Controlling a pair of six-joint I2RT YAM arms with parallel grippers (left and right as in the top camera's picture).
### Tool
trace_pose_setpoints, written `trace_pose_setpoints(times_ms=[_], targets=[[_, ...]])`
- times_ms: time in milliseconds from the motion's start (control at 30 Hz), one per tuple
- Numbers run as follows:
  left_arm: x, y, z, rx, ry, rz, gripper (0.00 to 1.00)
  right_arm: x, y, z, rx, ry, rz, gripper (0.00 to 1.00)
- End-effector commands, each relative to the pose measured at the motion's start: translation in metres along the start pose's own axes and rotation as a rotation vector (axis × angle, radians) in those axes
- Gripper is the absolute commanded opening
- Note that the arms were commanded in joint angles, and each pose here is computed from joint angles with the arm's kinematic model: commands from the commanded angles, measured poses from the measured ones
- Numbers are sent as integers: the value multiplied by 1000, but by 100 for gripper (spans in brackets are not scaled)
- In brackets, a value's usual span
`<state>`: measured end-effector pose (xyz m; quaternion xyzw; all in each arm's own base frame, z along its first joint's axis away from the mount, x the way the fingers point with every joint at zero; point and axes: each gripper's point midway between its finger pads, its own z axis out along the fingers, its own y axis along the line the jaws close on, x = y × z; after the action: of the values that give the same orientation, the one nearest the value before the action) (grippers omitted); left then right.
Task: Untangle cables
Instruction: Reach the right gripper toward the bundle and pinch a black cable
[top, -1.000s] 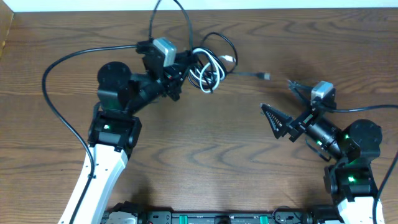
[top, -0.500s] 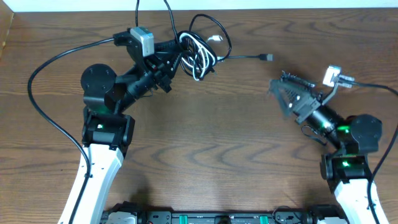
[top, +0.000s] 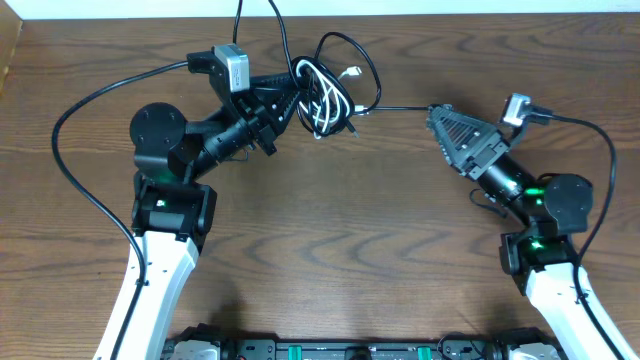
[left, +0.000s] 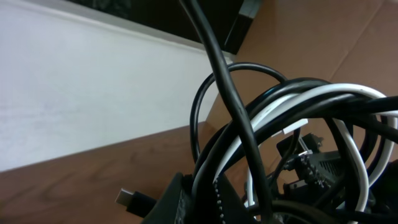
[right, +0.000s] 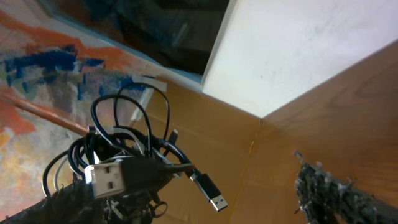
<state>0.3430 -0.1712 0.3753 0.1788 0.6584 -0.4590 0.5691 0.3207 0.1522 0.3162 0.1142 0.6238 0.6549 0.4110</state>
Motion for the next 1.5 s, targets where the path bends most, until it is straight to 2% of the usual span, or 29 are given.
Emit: trace_pose_setpoints(times_ms=[0, 133, 533, 633, 667, 767, 1333, 1467], targets=[[-7, -11, -3, 20, 2, -1, 7, 2, 3, 7, -8, -8, 16, 90], [7, -13, 2, 28, 46, -41, 7, 4, 3, 9, -7, -14, -19, 83], [20, -28, 16, 82, 77, -43, 7, 4, -4, 9, 20, -15, -62, 52], [16, -29, 17, 88, 65, -30, 8, 5, -6, 9, 30, -11, -119, 17], [15, -30, 17, 90, 61, -26, 7, 4, -10, 9, 44, -15, -133, 9], [15, -30, 17, 90, 61, -26, 8, 0, -22, 7, 95, -33, -123, 1], [16, -29, 16, 92, 55, 124, 7, -36, -54, -19, 219, -110, -125, 1], [17, -20, 13, 66, 64, 114, 8, -49, -58, -28, 236, -147, -130, 1]])
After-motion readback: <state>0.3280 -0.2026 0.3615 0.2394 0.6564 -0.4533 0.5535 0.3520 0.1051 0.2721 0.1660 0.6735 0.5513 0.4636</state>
